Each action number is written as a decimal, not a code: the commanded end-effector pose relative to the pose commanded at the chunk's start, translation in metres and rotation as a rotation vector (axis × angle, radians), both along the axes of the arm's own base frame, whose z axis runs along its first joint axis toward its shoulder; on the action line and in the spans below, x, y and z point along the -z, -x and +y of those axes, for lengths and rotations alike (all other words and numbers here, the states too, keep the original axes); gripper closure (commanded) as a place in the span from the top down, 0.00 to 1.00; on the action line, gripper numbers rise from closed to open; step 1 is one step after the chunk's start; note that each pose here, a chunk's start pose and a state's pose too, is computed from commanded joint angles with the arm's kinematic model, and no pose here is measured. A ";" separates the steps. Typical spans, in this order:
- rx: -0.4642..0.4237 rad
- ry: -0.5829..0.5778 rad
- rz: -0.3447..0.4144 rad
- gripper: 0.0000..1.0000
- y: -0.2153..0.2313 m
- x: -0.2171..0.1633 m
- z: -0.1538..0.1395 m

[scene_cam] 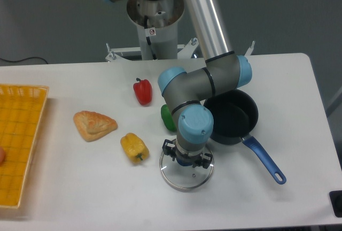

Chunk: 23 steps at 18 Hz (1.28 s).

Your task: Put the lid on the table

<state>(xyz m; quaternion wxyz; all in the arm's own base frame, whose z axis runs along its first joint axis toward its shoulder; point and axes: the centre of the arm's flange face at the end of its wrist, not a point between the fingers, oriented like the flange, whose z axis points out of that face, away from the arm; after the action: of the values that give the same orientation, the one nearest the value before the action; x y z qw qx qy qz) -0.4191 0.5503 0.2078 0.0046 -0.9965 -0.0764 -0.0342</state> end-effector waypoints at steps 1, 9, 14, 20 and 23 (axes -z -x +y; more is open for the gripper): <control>0.000 0.000 0.000 0.69 0.000 0.000 0.000; 0.009 0.033 0.023 0.73 0.000 0.005 0.000; 0.017 0.032 0.026 0.99 0.000 0.004 0.000; 0.024 0.011 0.054 1.00 0.000 -0.019 -0.002; 0.091 0.002 0.094 1.00 0.000 -0.042 -0.005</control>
<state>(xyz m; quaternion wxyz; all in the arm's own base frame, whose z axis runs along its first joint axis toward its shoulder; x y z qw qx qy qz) -0.4188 0.5457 0.2499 0.0056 -0.9994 -0.0309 0.0126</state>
